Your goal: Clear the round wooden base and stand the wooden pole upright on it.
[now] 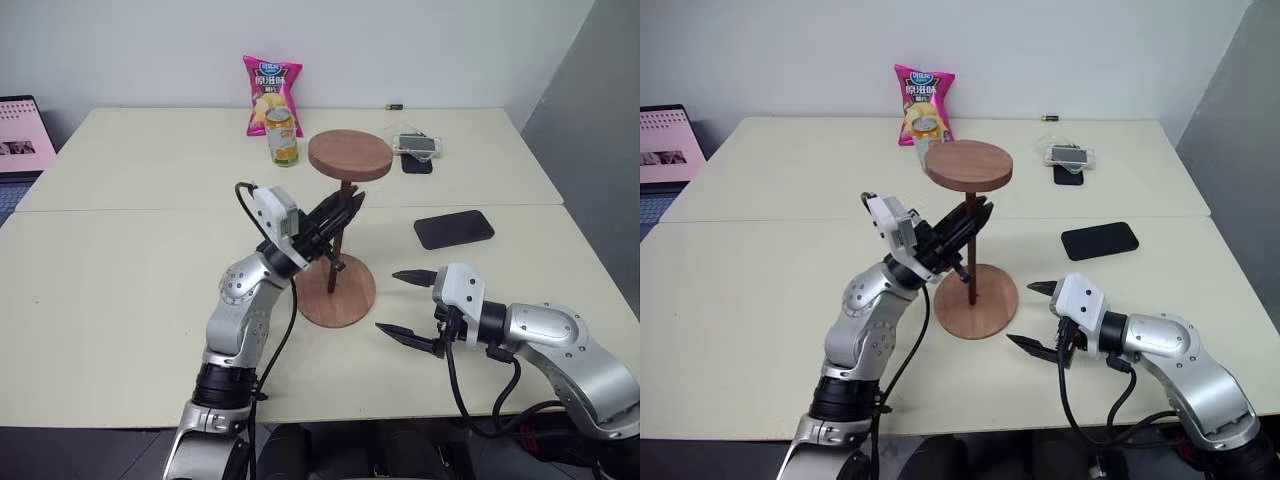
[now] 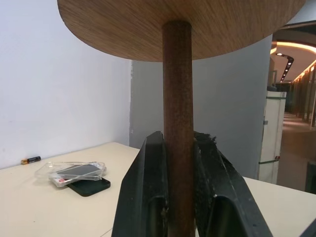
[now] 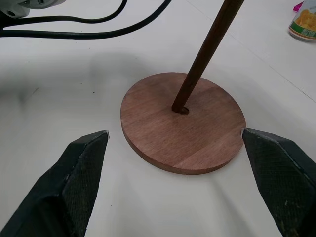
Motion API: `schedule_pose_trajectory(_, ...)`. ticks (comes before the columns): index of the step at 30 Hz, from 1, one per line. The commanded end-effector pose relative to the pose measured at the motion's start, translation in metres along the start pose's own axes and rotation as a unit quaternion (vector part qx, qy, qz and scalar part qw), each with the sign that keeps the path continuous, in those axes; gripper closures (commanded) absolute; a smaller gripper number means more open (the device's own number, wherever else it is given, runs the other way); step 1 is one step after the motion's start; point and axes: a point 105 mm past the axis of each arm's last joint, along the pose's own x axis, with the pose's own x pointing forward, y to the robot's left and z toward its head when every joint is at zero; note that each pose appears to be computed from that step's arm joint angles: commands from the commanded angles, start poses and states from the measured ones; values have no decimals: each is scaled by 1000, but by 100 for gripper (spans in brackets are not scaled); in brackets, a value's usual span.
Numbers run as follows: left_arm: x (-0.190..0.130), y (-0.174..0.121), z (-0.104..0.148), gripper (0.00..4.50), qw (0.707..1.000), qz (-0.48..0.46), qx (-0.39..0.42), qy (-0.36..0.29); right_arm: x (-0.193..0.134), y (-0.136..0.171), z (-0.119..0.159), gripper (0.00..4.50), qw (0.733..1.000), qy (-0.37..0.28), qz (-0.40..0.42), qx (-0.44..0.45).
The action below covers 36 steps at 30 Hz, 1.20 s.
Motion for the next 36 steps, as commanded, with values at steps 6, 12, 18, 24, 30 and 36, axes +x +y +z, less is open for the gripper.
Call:
schedule_pose_trajectory(6, 4, -2, 5, 422, 1000, 1, 13, -17, -2, 1, 9, 0, 1000, -6, -7, -15)
schedule_pose_trajectory(12, 6, -4, 4, 422, 1000, 0, 12, -20, -3, -1, 8, 0, 1000, -3, -18, 0)
schedule_pose_trajectory(18, 5, -3, 3, 422, 1000, -1, 9, -19, -7, -1, 13, 0, 1000, -8, -13, 25)
schedule_pose_trajectory(24, 4, -2, 1, 422, 1000, 3, 11, -18, -8, 0, 14, 0, 1000, -6, -12, 28)
schedule_pose_trajectory(30, 3, 1, -2, 422, 1000, 11, 14, -20, -9, 2, 14, 0, 1000, -4, -10, 27)
schedule_pose_trajectory(36, 0, 0, -5, 422, 1000, 10, 10, -14, -10, 5, 13, 0, 1000, -1, -8, 30)
